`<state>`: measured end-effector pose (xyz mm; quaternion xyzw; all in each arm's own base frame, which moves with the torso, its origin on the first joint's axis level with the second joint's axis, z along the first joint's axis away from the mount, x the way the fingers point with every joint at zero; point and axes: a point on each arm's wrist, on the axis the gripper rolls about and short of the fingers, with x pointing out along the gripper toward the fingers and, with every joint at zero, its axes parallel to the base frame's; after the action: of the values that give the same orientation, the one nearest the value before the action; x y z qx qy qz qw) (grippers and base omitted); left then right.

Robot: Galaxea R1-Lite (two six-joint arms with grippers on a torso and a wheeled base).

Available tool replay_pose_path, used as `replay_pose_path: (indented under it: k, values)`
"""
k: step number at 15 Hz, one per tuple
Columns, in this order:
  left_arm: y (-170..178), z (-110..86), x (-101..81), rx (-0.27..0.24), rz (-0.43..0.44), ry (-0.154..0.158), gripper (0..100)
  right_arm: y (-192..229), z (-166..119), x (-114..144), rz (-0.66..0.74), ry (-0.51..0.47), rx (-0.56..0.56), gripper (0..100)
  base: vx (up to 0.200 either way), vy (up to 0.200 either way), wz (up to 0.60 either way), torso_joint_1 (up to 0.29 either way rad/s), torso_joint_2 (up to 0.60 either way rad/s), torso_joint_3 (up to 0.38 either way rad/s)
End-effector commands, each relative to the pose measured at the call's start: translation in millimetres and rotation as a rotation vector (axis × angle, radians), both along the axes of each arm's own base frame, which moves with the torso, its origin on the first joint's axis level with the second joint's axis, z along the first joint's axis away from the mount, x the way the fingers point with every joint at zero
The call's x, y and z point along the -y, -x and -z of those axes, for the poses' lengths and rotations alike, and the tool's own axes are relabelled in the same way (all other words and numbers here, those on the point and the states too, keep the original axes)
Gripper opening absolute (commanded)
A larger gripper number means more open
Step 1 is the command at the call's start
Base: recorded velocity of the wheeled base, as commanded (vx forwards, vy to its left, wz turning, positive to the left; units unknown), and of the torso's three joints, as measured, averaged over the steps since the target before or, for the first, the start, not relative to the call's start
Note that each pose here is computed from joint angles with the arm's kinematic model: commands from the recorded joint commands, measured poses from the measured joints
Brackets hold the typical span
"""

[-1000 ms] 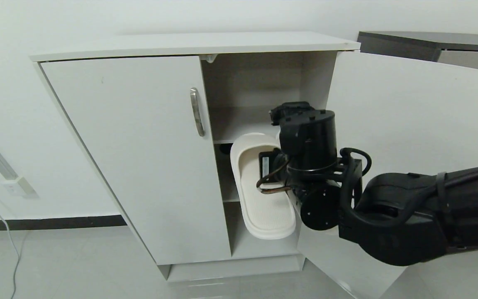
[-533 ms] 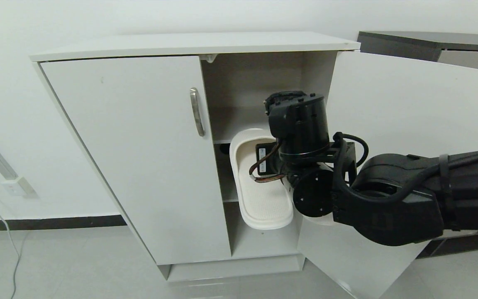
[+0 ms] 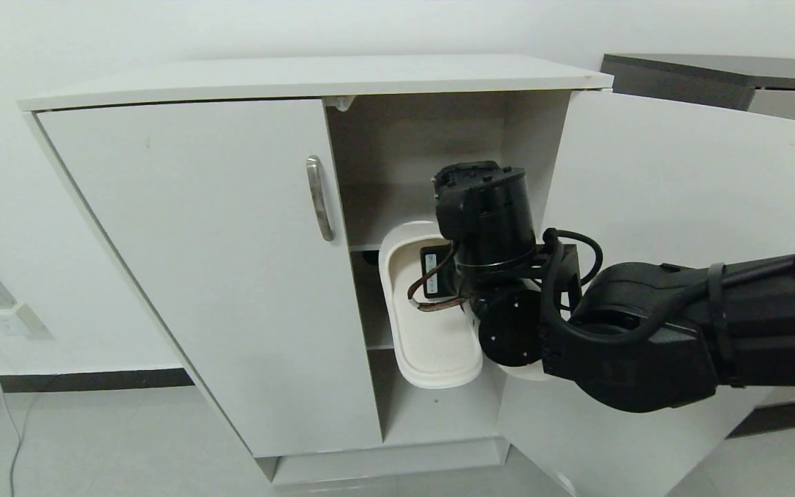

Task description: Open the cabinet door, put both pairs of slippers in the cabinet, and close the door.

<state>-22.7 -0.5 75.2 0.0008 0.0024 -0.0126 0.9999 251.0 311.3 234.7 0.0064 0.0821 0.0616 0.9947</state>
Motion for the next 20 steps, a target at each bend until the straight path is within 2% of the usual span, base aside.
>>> replay_pose_path:
  k: [1, 7, 16, 20]
  values:
    - [0, 0.0, 0.0, 0.000, -0.001, 0.000, 0, 0, 1, -1, -0.001, -0.001, -0.001, 0, 0.200, 0.000, 0.00, -0.007, 0.00, 0.002]
    - [0, 0.0, 0.0, 0.000, -0.001, 0.002, 0, -5, 7, -6, 0.000, 0.006, -0.007, 0, 0.200, 0.000, 0.00, 0.003, 0.00, 0.004]
    - [0, 0.0, 0.0, 0.000, -0.001, 0.003, 0, -59, 10, -18, 0.067, 0.026, -0.023, 0, 0.000, 0.000, 0.00, 0.000, 0.00, 0.000]
    - [0, 0.0, 0.0, 0.000, -0.001, 0.003, 0, -79, 8, -21, 0.095, -0.005, 0.003, 0, 0.000, 0.000, 0.00, 0.000, 0.00, 0.000]
